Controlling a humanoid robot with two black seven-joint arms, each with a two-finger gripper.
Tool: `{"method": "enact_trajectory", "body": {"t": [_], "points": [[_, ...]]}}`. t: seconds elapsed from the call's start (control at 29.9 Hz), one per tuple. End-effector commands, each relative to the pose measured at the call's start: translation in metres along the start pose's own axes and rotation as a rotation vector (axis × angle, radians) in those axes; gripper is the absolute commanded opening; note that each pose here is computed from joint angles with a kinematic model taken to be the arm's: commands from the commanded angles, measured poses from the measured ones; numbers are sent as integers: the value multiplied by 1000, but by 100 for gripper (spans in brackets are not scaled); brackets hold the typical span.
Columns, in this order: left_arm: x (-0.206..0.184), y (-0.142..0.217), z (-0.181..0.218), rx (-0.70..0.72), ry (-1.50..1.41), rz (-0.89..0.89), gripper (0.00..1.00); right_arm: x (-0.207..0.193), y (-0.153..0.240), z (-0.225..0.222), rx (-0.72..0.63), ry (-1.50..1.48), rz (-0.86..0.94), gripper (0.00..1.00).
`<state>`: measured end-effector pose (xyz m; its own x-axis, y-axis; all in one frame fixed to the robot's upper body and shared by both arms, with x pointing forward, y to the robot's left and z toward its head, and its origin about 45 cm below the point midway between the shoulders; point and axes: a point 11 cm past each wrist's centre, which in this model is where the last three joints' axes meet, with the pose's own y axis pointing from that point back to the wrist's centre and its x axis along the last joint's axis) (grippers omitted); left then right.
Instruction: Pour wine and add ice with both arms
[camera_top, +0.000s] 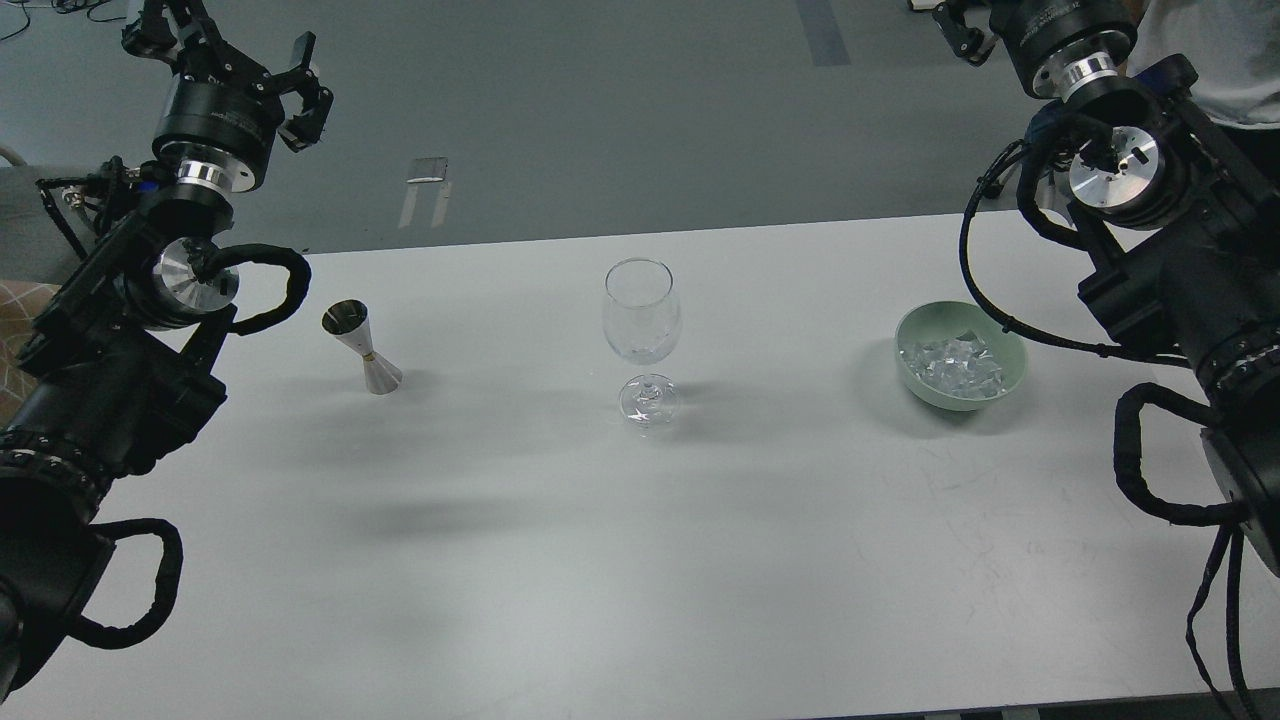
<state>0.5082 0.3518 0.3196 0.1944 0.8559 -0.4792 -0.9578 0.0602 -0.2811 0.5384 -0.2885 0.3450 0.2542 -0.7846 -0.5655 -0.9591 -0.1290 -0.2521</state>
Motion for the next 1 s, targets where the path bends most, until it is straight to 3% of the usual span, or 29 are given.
{"method": "enact_trajectory", "body": {"t": [0.0, 0.8, 0.97], "points": [[-1, -2, 0, 4, -13, 14, 98, 1, 0, 0, 1, 0, 5, 100], [-5, -3, 0, 13, -20, 12, 98, -7, -3, -14, 30, 17, -25, 100], [-20, 0, 24, -29, -24, -73, 98, -7, 0, -11, 31, 12, -27, 100]]}}
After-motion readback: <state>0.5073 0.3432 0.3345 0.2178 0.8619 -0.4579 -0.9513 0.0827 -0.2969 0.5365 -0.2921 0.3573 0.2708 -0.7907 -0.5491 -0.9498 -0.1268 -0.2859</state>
